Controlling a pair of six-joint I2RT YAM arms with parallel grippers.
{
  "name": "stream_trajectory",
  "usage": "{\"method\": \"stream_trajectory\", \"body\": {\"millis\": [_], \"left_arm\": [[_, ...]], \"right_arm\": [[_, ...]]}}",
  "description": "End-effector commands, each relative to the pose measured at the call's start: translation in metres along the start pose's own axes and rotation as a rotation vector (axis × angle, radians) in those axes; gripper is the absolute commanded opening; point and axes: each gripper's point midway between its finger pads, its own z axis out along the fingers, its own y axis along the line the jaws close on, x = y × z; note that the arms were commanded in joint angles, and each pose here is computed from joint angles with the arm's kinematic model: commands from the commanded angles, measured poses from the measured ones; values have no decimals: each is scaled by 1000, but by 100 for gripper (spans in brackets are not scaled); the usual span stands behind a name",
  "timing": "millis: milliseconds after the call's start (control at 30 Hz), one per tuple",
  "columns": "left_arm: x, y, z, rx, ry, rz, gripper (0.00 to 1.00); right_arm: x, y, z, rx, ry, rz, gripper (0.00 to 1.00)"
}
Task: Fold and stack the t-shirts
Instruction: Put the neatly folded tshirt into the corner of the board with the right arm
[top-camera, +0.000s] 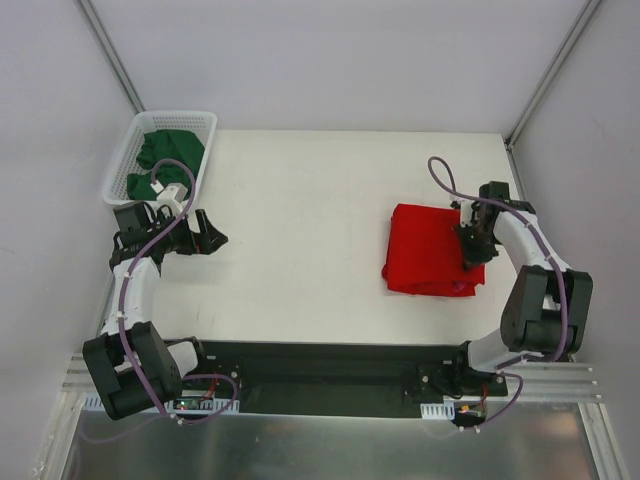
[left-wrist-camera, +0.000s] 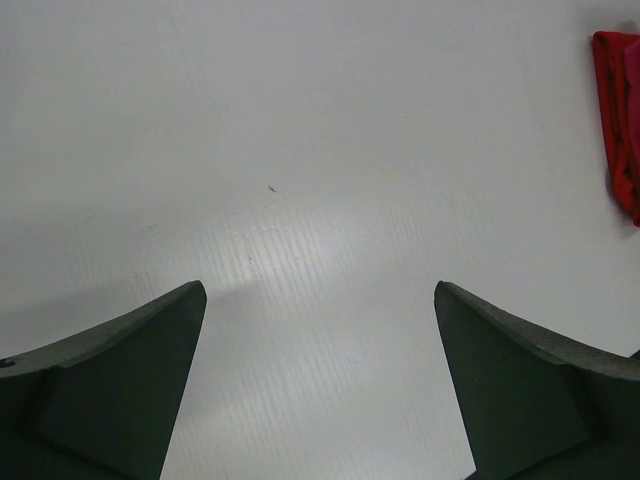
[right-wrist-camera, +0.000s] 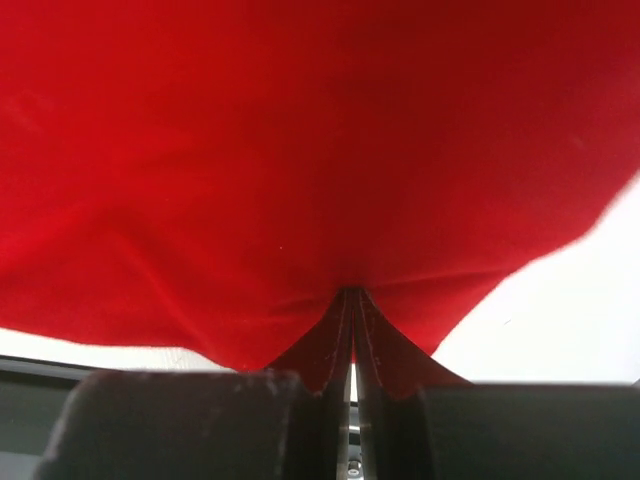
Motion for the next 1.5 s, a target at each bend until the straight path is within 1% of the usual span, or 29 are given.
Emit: {"method": "stream_trajectory", "body": {"millis": [0,300,367,467,500,567,633,700,733,800,833,900,933,967,1033,1067,1133,1167,1200,1333,1467], "left_arm": [[-13,-3,-4,11,-41,58,99],[-12,-3,-4,8,-40,57,99],[-11,-3,-4,10,-39,54,99],[-11,-2,-4,10,-39,52,99],[-10,-2,-4,11,-37,50,100],[-11,-3,-4,13,-39,51,99],[-11,-3,-4,12,-39,52,99],[-12,-3,-4,10,-41,50,99],[-12,-2,-4,7,-41,48,99],[-14,-2,-4,7,-42,42,99],[-14,-2,-3,9,-42,39,99],[-15,-3,-3,10,-43,35,99],[-15,-3,-3,10,-43,37,99],[-16,-3,-4,9,-47,40,99],[-16,-3,-5,4,-48,41,99],[-17,-3,-5,1,-52,46,99],[-15,-3,-5,1,-50,44,99],[-16,-3,-6,1,-52,45,99],[-14,-3,-5,-1,-49,43,99],[-11,-2,-6,-7,-48,45,99],[-10,-1,-6,-13,-47,51,99]], "right_arm": [[1,0,10,-24,48,0,4],[32,6,21,-68,193,-22,3],[34,6,17,-65,194,-26,3],[28,3,6,-52,156,-24,3],[17,1,-7,-34,103,-24,3],[6,-1,-23,-18,50,-22,3],[-18,-5,-50,6,-57,-16,3],[-32,-3,-68,-4,-114,-12,3],[-46,-4,-78,0,-154,-1,3],[-59,2,-83,-37,-183,-2,3],[-66,3,-80,-48,-178,7,3],[-85,9,-84,-72,-210,-12,2],[-91,11,-77,-80,-198,-8,3],[-103,12,-77,-78,-221,-20,3],[-115,23,-71,-91,-225,-52,2],[-123,22,-62,-91,-221,-54,2],[-141,33,-59,-84,-242,-94,2],[-145,35,-50,-84,-224,-98,2],[-155,40,-51,-86,-240,-111,2],[-179,48,-46,-84,-277,-129,1],[-191,61,-43,-101,-280,-149,1]]}}
